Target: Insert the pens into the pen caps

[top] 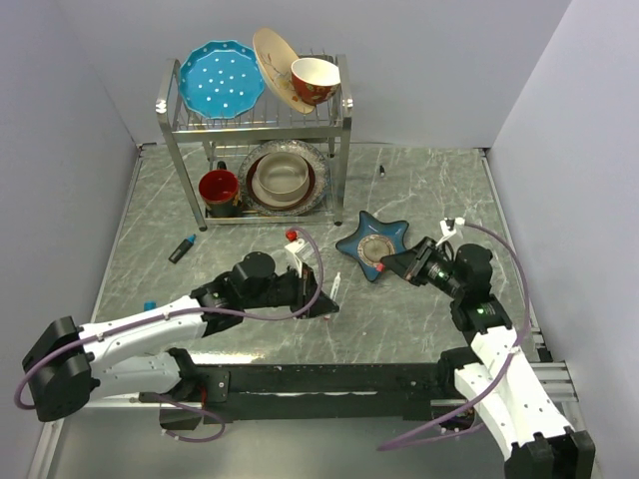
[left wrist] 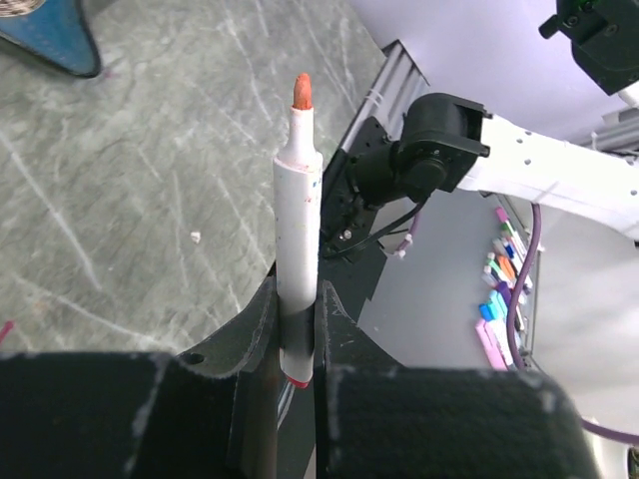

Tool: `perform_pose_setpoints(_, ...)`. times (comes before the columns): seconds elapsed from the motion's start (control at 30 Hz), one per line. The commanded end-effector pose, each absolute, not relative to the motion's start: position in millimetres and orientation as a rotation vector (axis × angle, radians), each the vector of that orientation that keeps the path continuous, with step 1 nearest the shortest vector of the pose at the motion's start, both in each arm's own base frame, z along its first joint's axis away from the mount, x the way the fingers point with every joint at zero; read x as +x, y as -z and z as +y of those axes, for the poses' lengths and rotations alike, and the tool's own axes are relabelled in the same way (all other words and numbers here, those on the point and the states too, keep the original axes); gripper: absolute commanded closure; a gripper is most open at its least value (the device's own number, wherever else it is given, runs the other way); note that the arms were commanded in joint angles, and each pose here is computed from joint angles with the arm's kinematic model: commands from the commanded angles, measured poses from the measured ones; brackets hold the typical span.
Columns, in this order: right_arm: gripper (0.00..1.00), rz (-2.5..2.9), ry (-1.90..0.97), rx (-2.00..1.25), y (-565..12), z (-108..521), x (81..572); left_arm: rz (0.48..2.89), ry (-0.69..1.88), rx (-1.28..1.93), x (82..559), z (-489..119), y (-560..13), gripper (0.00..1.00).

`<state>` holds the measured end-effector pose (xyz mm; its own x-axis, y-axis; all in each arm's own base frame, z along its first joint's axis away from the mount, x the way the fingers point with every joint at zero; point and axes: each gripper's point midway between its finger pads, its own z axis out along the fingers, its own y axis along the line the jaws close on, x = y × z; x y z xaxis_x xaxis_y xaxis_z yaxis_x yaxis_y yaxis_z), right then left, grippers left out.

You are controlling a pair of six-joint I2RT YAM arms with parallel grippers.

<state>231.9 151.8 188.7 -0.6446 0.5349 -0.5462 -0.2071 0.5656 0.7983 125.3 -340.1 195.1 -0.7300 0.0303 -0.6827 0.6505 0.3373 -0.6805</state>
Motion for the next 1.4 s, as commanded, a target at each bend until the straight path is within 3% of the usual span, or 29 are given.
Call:
perform_pose_setpoints(0.0, 1.00, 1.810, -1.231, 0.122, -246, 174, 236, 1.929, 1.535, 0.648, 119, -355, -220, 0.99)
perform_pose_setpoints(0.6, 1.00, 1.516, -1.557, -0.144, -305, 207, 192, 1.852, 1.698, 0.766, 96, -361, -235, 0.99)
perform_pose_setpoints(1.37, 1.00, 1.497, -1.615, -0.275, -295, 219, 164, 1.778, 1.721, 0.801, 91, -359, -251, 0.99)
